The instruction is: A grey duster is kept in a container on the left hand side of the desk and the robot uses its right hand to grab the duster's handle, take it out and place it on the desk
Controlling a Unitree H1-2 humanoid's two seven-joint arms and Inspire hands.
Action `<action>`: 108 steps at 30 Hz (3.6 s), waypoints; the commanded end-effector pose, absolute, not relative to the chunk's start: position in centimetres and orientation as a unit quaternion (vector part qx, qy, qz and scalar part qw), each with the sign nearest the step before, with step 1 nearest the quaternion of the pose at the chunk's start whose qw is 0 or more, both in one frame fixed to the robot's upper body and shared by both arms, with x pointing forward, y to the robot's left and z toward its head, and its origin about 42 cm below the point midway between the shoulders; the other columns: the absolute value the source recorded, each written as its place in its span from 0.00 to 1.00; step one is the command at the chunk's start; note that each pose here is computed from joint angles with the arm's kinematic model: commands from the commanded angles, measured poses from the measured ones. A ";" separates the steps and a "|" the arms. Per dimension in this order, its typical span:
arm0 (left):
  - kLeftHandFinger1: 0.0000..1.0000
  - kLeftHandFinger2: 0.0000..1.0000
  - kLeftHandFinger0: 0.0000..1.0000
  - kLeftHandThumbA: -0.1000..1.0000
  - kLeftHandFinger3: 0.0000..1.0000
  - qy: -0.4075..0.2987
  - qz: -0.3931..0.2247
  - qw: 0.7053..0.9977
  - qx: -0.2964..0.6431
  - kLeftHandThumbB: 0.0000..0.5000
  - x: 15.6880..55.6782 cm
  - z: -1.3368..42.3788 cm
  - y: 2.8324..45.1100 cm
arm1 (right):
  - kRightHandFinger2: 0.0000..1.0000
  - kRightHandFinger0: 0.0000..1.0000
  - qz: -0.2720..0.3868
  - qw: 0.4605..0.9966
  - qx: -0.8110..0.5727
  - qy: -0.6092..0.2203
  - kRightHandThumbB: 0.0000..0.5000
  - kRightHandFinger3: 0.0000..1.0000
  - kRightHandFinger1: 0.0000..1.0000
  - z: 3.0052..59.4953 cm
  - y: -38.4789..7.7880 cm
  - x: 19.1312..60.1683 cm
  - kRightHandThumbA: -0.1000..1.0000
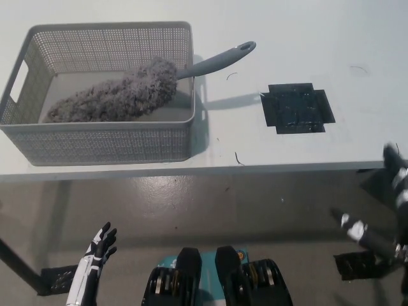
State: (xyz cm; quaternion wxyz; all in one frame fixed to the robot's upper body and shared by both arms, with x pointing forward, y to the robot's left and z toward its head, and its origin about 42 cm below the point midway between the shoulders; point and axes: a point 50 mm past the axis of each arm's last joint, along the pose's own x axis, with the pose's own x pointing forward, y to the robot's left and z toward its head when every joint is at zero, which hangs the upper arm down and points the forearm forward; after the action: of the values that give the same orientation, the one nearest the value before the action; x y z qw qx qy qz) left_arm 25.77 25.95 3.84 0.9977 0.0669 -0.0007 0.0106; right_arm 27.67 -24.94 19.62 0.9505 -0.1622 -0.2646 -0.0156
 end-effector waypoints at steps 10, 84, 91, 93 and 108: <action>1.00 1.00 1.00 1.00 1.00 -0.102 -0.007 0.991 0.091 0.20 27.5 6.8 26.5 | 1.00 1.00 0.088 0.742 -0.571 -0.339 1.00 1.00 1.00 44.4 -14.7 38.4 0.91; 1.00 1.00 1.00 1.00 1.00 -0.116 -0.043 0.985 0.122 0.27 28.7 7.5 26.1 | 1.00 1.00 0.179 0.708 -0.682 -0.028 1.00 1.00 1.00 43.5 -0.6 54.7 0.83; 1.00 1.00 1.00 1.00 1.00 -0.112 -0.049 0.985 0.123 0.25 28.7 7.5 26.0 | 1.00 1.00 0.190 0.709 -0.679 -0.001 1.00 1.00 1.00 40.8 -0.6 55.2 0.79; 1.00 1.00 1.00 1.00 1.00 -0.109 -0.055 0.984 0.127 0.25 28.6 7.5 25.8 | 1.00 1.00 0.193 0.712 -0.675 0.009 1.00 1.00 1.00 39.6 -0.8 55.5 0.79; 1.00 1.00 1.00 1.00 1.00 -0.110 -0.061 0.984 0.129 0.28 29.2 7.8 25.3 | 0.14 0.00 0.046 0.759 -0.637 -0.123 0.38 0.41 0.04 35.0 -1.3 56.0 0.00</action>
State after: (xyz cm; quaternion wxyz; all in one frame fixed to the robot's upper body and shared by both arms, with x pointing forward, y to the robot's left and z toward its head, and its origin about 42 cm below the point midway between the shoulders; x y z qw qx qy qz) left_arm 28.29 25.48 6.23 0.9888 0.1160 -0.0815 -0.0467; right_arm 55.81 -2.22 31.48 0.7122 -0.6782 0.0511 0.1739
